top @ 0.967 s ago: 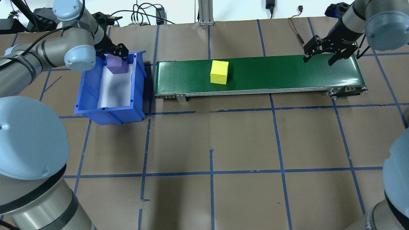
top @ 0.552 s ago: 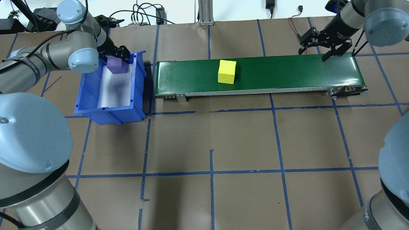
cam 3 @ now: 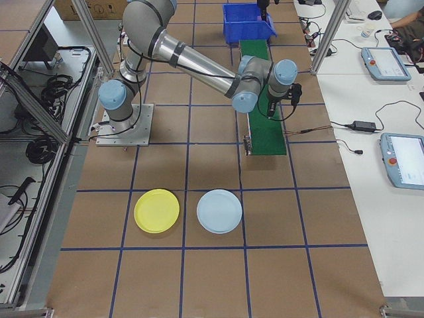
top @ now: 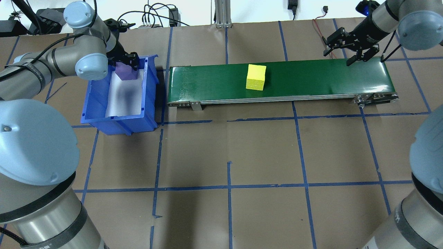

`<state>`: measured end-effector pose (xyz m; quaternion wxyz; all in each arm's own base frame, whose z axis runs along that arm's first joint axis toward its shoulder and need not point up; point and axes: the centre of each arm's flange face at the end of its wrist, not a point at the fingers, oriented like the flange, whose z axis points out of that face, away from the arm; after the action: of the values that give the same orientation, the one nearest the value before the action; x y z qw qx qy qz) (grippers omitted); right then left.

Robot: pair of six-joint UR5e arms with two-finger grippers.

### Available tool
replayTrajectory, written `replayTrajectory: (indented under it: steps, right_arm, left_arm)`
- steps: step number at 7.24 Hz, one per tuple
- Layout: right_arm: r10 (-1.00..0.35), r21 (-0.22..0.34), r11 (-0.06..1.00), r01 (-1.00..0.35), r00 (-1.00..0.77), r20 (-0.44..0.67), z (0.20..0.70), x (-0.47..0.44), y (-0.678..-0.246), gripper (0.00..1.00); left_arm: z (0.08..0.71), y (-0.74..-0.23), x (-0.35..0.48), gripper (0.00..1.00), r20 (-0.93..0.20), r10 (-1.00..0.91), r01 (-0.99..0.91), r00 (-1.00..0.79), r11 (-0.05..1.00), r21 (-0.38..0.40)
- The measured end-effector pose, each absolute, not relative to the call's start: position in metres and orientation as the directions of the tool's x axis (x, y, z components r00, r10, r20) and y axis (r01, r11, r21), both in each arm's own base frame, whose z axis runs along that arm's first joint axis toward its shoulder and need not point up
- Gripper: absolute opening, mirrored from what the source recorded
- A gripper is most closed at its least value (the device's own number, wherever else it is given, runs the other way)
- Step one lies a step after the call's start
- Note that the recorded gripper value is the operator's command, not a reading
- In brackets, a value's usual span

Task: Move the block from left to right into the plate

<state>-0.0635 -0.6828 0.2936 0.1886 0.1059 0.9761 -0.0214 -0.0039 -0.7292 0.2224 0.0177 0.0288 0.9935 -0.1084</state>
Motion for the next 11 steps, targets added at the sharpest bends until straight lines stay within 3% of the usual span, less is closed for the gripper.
replayTrajectory:
  steps: [3, 7, 9, 11]
  right_arm:
    - [0.182, 0.013, 0.981, 0.192, -0.904, -0.387, 0.285, -0.083, -0.651, 1.0]
    - [0.264, 0.04, 0.961, 0.274, -0.865, -0.427, 0.29, -0.08, -0.646, 1.0]
    - [0.26, 0.037, 0.962, 0.27, -0.873, -0.412, 0.288, -0.084, -0.65, 1.0]
    - [0.249, 0.029, 0.965, 0.261, -0.876, -0.413, 0.288, -0.085, -0.652, 1.0]
  left_arm:
    - [0.256, -0.725, -0.006, 0.63, -0.022, -0.031, -0.025, -0.999, 0.971, -0.238]
    - [0.368, -0.67, -0.054, 0.62, 0.001, -0.035, -0.035, -0.999, 0.989, -0.146]
    - [0.378, -0.66, -0.121, 0.62, 0.013, -0.049, -0.05, -0.999, 0.988, -0.143]
    - [0.347, -0.659, -0.186, 0.6, 0.006, 0.011, 0.011, -1.0, 0.994, -0.109]
